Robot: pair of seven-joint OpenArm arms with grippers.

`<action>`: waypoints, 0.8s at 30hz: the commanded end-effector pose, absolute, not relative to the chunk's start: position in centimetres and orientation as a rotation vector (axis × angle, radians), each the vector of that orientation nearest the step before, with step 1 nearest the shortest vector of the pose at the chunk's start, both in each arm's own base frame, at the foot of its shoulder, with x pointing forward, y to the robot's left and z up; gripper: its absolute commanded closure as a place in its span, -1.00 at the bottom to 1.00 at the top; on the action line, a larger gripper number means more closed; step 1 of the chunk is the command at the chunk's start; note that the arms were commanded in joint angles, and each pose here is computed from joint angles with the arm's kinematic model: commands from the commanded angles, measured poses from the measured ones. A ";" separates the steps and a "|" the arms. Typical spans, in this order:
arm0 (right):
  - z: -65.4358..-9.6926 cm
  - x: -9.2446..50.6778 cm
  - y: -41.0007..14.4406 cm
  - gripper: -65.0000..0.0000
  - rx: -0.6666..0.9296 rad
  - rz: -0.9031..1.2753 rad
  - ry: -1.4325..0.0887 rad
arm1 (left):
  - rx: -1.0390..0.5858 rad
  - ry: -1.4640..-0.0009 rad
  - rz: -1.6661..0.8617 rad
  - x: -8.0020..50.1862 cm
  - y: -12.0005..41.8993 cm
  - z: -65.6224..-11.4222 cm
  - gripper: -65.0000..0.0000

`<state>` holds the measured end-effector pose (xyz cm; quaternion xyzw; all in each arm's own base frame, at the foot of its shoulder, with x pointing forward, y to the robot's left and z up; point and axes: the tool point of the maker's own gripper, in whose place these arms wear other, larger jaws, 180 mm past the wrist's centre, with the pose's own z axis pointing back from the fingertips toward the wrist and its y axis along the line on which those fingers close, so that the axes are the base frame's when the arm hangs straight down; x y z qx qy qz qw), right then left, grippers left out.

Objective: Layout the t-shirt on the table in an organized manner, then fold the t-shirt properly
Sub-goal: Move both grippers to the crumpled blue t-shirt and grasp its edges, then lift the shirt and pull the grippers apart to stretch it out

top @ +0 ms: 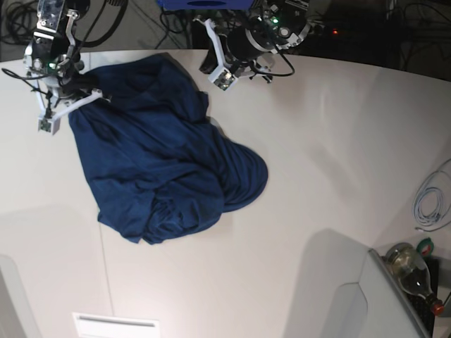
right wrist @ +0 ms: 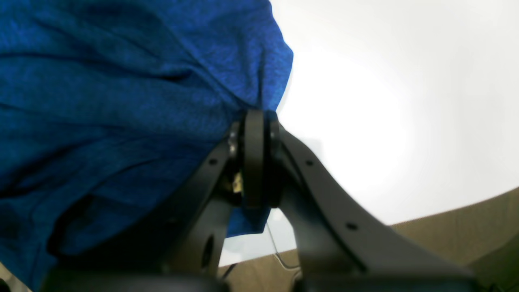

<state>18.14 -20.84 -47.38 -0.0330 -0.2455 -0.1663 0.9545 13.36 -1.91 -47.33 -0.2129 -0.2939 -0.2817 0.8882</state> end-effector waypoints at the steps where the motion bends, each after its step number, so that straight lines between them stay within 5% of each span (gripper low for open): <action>1: -46.7 18.8 -21.7 0.99 -0.083 -0.320 -0.530 | -0.464 -0.652 -0.575 14.0 -2.5 -46.3 1.00; 3: -46.8 18.6 -22.0 0.99 -0.090 -0.319 -0.525 | -0.486 -0.657 -0.577 13.9 -3.6 -46.0 0.83; 9: -46.8 18.3 -22.2 0.99 -0.097 -0.317 -0.520 | -0.576 -0.637 -0.674 12.0 -7.4 -45.6 -0.52; 11: -47.0 18.0 -22.2 1.00 -0.098 -0.317 -0.514 | -0.579 -0.633 -0.677 12.1 -7.6 -45.8 -0.66; 19: -47.1 17.7 -22.1 1.00 -0.099 -0.311 -0.508 | -0.675 -0.585 -0.567 13.9 -8.3 -47.4 -0.62; 21: -47.0 17.7 -22.6 1.00 -0.109 -0.300 -0.506 | -0.664 -0.581 -0.578 14.5 -8.3 -47.7 -0.33; 24: -46.9 17.7 -23.0 1.00 -0.118 -0.293 -0.507 | -0.662 -0.607 -0.607 15.6 -8.6 -47.2 0.64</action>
